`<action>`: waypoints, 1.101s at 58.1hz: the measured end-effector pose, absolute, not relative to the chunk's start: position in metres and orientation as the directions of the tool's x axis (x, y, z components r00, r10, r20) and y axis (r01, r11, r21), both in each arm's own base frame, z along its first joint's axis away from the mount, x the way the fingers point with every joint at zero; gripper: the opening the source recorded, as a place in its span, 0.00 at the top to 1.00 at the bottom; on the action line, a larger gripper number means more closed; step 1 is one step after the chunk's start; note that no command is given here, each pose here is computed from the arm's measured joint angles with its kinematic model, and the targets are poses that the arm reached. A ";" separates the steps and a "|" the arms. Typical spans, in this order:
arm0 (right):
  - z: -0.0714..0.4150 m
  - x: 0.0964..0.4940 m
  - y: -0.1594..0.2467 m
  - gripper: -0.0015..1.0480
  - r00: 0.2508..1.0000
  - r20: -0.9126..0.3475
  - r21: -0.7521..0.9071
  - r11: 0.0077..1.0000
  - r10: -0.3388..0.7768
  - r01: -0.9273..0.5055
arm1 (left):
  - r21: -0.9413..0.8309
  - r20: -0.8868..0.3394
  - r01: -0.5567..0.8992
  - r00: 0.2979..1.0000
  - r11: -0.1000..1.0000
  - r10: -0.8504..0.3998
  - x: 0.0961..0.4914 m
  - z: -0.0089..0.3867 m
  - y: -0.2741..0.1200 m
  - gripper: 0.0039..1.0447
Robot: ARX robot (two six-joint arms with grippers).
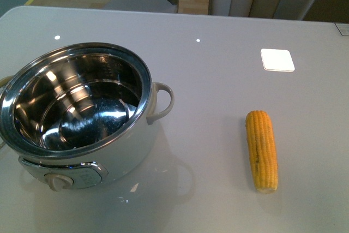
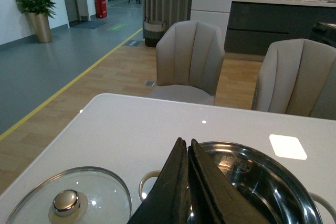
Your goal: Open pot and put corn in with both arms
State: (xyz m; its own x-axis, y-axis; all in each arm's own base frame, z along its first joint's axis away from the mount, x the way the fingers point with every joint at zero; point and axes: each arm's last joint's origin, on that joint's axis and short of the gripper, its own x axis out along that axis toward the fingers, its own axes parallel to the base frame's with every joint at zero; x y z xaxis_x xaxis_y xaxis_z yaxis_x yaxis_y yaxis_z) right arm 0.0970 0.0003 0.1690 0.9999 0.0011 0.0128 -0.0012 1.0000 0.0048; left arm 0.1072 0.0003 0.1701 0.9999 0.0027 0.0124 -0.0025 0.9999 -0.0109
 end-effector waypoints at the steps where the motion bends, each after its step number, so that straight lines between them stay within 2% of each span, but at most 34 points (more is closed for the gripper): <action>1: 0.169 0.097 0.000 0.08 1.000 0.013 0.005 1.000 0.002 -0.002 | -0.011 0.001 -0.003 1.000 1.000 0.003 0.106 0.169 0.000 0.97; 22: 0.169 0.097 0.000 0.08 1.000 0.013 0.005 1.000 0.001 -0.001 | -0.011 0.008 -0.003 1.000 1.000 0.003 0.097 0.168 0.000 0.97; 26: 0.169 0.097 0.000 0.08 1.000 0.002 0.007 1.000 -0.011 0.011 | -0.011 0.008 -0.003 1.000 1.000 0.003 0.097 0.168 0.000 0.81; 28: 0.168 0.097 0.000 0.08 0.992 -0.093 0.029 0.996 -0.080 0.083 | -0.011 0.008 -0.002 1.000 1.000 0.002 0.097 0.168 0.000 0.75; 30: 0.169 0.098 0.001 0.08 0.961 -0.225 0.033 0.985 -0.159 0.171 | -0.011 0.007 -0.003 1.000 1.000 0.003 0.097 0.167 0.000 0.70; 33: 0.166 0.103 0.003 0.08 0.830 -0.464 -0.043 0.943 -0.310 0.329 | -0.011 0.008 -0.001 1.000 1.000 0.001 0.097 0.168 0.000 0.58; 37: 0.162 0.113 0.005 0.08 0.771 -0.524 -0.078 0.922 -0.362 0.380 | -0.011 0.008 -0.003 1.000 1.000 0.003 0.097 0.167 0.000 0.45; 48: 0.164 0.155 0.021 0.08 0.787 -0.535 -0.033 0.939 -0.306 0.342 | -0.011 0.007 -0.002 1.000 1.000 0.002 0.097 0.167 0.000 0.16; 52: 0.160 0.178 0.032 0.08 0.793 -0.566 0.023 0.957 -0.227 0.290 | -0.011 0.008 -0.002 1.000 1.000 0.002 0.097 0.167 0.000 0.06; 59: 0.142 0.211 0.052 0.08 0.761 -0.628 0.020 0.974 -0.164 0.226 | -0.009 0.008 -0.002 1.000 1.000 0.002 0.097 0.167 0.000 0.07; 64: 0.122 0.234 0.070 0.08 0.709 -0.697 0.013 0.987 -0.107 0.161 | -0.009 0.008 -0.002 1.000 1.000 0.002 0.097 0.167 0.000 0.06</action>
